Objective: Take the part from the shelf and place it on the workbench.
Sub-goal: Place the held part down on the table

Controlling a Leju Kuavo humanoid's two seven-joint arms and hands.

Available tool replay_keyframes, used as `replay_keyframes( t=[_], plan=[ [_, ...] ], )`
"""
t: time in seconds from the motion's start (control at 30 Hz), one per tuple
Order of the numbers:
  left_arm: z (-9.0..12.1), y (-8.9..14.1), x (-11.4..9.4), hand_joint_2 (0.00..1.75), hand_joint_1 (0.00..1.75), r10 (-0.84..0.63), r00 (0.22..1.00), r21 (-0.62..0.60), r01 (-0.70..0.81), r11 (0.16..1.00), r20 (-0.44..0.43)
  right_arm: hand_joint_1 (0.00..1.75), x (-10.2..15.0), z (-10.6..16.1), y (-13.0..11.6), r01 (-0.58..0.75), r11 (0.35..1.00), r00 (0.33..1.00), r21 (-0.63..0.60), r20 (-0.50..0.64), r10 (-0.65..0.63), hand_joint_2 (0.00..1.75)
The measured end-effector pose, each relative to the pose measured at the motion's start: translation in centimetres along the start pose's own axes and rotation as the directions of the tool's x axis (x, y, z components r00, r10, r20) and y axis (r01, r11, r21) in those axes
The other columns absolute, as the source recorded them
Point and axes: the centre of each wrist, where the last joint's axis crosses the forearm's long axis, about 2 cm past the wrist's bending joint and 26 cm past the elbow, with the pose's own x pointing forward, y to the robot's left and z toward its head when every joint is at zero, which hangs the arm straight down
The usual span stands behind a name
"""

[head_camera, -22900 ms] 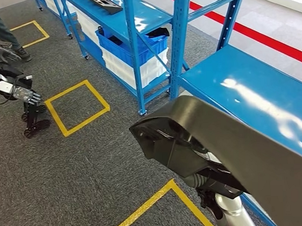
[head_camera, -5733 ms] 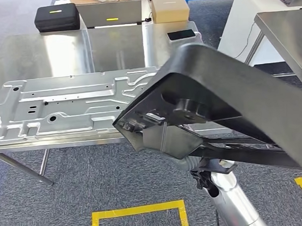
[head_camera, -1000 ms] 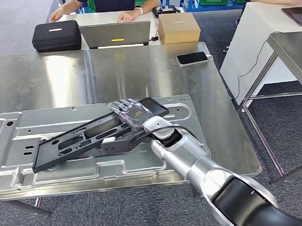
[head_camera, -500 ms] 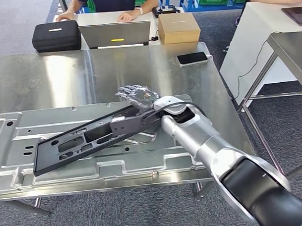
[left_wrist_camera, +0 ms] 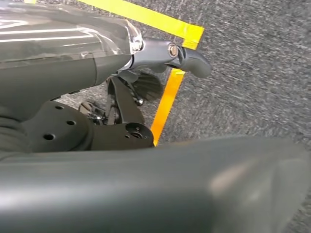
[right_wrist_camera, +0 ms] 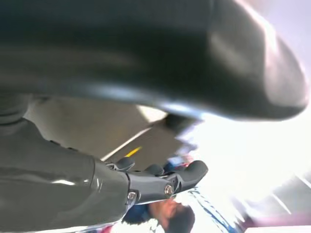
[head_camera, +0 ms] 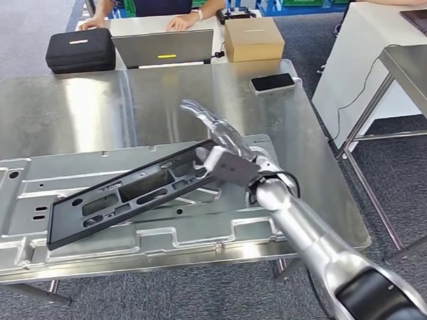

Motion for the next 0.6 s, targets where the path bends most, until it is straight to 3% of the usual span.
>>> replay_keyframes(
  t=[0.1,0.2,0.37,0.6],
  plan=[
    [0.1,0.0,-0.1,0.00,0.00,0.000,1.000,0.000,0.000,1.000,-0.002,0.00,1.5,2.3,0.1,0.210,0.971,0.970,-0.115,0.145,-0.193,0.00],
    [0.1,0.1,-0.1,0.00,0.00,0.000,1.000,0.001,0.000,1.000,-0.004,0.00,3.2,3.6,-0.9,0.314,0.932,0.925,-0.180,0.278,-0.258,0.00],
    [0.1,0.1,-0.1,0.00,0.00,0.002,1.000,0.002,-0.002,1.000,-0.004,0.00,5.9,4.9,-3.4,0.361,0.901,0.872,-0.241,0.429,-0.235,0.00],
    [0.0,0.4,0.0,0.00,0.00,-0.001,1.000,0.006,0.001,1.000,-0.001,0.00,8.3,6.0,-5.2,0.337,0.901,0.842,-0.273,0.516,-0.158,0.00]
  ],
)
